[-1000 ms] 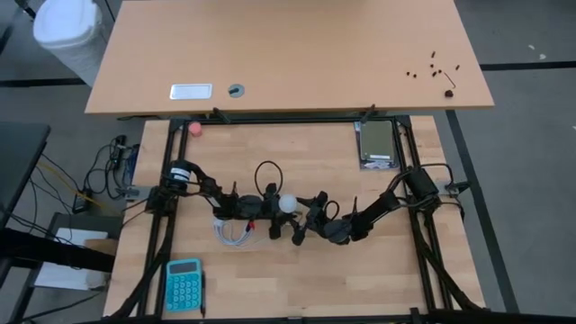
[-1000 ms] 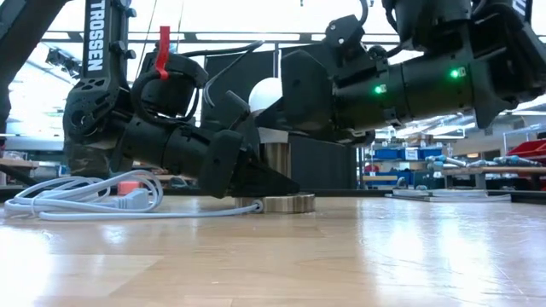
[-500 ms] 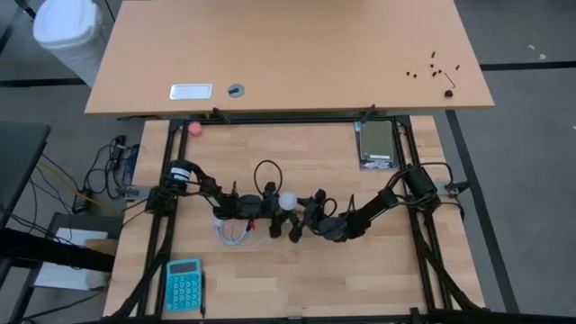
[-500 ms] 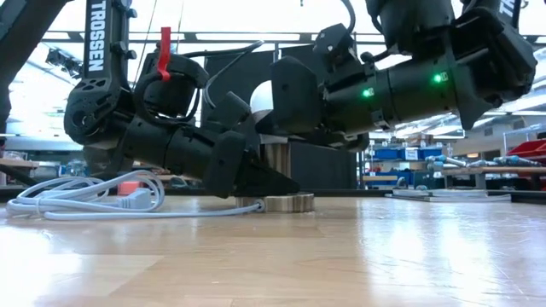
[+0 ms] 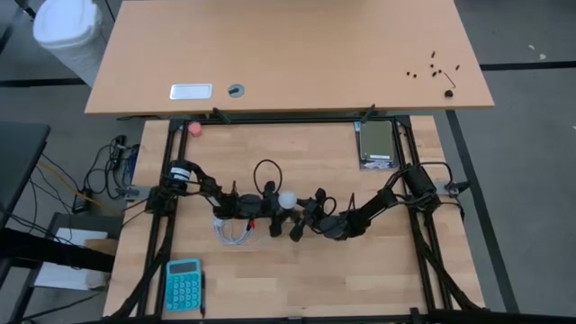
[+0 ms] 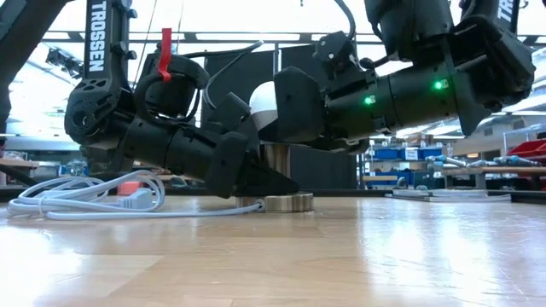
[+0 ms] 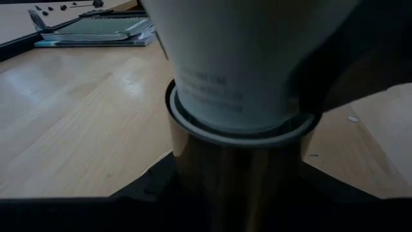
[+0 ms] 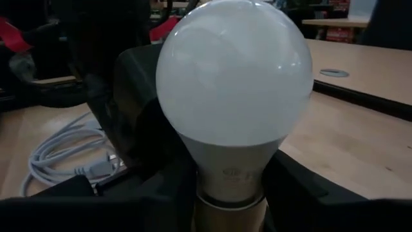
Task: Screw lightbulb
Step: Remove the lightbulb from the lamp
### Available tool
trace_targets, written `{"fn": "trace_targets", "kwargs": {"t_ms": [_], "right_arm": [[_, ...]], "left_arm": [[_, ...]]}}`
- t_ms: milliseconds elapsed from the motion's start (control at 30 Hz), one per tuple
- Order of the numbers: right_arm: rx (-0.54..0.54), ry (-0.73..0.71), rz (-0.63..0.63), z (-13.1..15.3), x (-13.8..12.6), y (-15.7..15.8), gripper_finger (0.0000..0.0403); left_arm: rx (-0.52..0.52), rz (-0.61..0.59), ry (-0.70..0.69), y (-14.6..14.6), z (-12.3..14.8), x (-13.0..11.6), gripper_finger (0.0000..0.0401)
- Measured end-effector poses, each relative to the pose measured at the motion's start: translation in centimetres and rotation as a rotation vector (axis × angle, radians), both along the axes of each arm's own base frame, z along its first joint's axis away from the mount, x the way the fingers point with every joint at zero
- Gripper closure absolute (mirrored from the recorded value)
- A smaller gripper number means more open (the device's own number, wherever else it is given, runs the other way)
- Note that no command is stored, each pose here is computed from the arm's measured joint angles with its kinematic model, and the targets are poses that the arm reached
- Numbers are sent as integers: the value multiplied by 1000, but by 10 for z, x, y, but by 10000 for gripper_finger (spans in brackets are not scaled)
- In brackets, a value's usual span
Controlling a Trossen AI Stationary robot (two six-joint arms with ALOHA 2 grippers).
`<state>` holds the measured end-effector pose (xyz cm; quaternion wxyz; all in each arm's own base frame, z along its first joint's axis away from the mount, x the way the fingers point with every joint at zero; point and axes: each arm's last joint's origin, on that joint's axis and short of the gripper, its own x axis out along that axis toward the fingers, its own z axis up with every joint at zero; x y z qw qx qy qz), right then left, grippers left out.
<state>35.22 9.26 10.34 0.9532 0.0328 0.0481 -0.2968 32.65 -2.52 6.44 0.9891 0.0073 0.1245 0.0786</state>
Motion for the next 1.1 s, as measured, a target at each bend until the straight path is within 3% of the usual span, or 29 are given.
{"fn": "trace_targets", "kwargs": {"t_ms": [367, 700, 933, 1100], "right_arm": [[-9, -29, 228, -7, -13, -31, 258], [-104, -39, 699, -11, -23, -74, 257], [1, -70, 996, -10, -22, -116, 256], [52, -78, 1034, -8, -21, -128, 247]], "left_arm": [[-4, 7, 2, 0, -1, -1, 213], [18, -29, 8, -2, -1, -2, 213], [12, -50, 7, -3, 0, 1, 213], [11, -40, 3, -2, 0, 1, 213]]}}
